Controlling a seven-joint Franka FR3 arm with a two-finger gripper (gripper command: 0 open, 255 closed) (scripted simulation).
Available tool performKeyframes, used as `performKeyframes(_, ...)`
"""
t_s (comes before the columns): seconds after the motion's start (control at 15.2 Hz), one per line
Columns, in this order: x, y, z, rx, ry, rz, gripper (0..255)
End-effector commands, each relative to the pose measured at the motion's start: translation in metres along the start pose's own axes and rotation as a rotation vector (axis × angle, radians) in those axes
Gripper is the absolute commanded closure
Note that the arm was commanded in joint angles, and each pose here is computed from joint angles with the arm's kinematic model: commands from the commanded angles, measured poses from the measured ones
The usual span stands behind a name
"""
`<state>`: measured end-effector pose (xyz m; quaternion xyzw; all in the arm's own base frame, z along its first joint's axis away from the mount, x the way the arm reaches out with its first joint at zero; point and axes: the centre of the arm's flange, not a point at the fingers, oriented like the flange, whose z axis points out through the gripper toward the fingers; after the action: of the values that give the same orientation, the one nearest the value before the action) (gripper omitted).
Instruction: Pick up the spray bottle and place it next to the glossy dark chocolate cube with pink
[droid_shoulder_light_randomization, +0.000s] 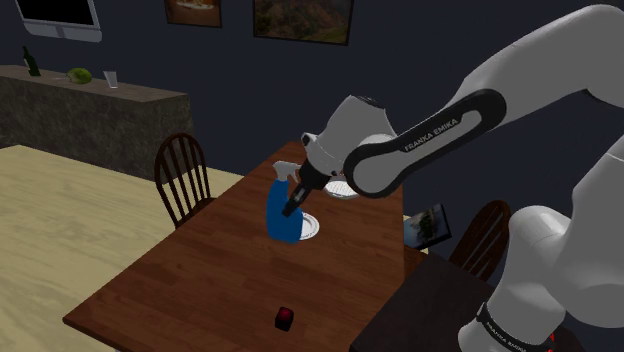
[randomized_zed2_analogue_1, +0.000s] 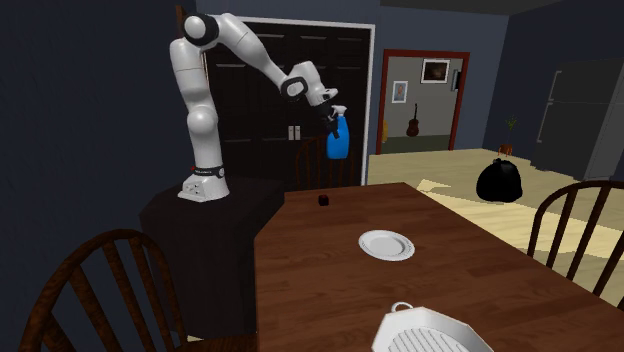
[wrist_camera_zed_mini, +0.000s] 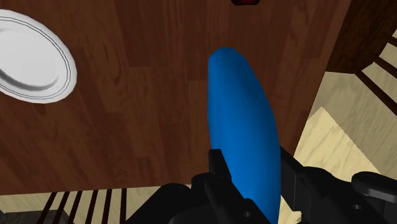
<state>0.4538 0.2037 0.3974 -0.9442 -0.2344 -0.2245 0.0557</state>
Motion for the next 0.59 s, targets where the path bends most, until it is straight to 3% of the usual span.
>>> performKeyframes(0.0, -0.004, 0.0, 0.009, 0.0, 0.001, 0.0, 255)
performKeyframes(0.53, -0.023, 0.0, 0.047, 0.0, 0.001, 0.0, 255)
